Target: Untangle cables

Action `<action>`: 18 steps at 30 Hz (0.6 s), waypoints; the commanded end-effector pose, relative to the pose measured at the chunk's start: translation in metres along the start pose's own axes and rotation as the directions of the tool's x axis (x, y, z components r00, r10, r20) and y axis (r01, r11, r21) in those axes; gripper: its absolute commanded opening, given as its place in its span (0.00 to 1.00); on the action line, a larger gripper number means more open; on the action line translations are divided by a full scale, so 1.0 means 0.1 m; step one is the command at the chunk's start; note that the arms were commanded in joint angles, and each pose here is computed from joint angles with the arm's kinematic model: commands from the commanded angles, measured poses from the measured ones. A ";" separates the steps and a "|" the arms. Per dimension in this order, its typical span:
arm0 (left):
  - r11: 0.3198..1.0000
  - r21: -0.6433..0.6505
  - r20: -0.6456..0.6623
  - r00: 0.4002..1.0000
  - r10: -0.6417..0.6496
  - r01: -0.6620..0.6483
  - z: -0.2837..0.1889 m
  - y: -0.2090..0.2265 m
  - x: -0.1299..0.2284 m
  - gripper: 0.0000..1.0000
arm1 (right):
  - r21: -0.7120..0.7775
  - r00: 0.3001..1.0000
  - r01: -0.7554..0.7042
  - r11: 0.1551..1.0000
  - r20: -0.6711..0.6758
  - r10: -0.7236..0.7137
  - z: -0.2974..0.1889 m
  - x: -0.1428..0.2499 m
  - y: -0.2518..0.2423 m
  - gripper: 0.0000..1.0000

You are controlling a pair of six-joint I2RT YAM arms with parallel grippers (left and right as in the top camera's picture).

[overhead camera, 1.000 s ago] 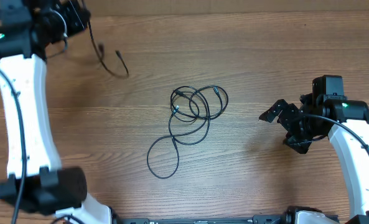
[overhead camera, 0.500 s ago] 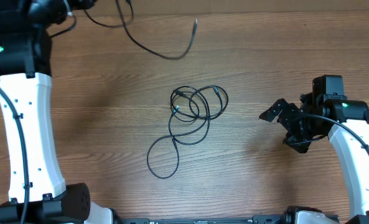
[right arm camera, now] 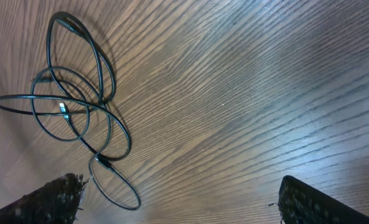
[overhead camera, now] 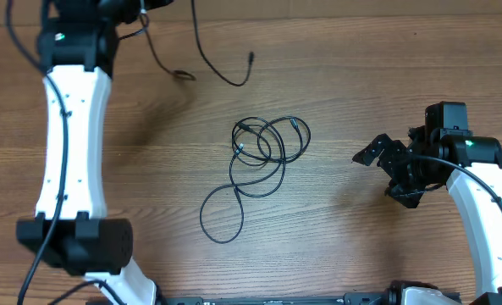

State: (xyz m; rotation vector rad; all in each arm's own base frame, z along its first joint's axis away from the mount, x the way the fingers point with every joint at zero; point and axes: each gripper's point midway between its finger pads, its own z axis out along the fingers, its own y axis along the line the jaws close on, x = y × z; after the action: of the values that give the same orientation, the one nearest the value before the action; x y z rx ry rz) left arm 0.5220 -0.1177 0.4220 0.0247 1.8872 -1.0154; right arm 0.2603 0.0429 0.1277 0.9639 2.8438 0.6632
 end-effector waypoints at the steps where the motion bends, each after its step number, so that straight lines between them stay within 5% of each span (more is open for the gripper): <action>1: 0.999 -0.040 0.030 0.999 -0.026 0.027 0.12 0.16 -0.04 0.04 | 0.001 1.000 0.004 1.000 -0.003 -0.004 0.01 0.01 0.00 1.00; 18: 0.951 -0.283 0.093 0.990 -0.104 0.126 0.19 1.37 -0.05 0.04 | 0.016 1.000 -0.001 1.000 -0.006 0.001 0.01 0.02 -0.03 1.00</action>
State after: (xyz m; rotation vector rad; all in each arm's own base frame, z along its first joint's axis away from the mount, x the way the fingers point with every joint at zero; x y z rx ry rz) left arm 0.5827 -0.0753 0.3479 -0.2060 1.9702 -0.8620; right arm 0.2580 0.0430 0.1273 0.9715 2.8524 0.6605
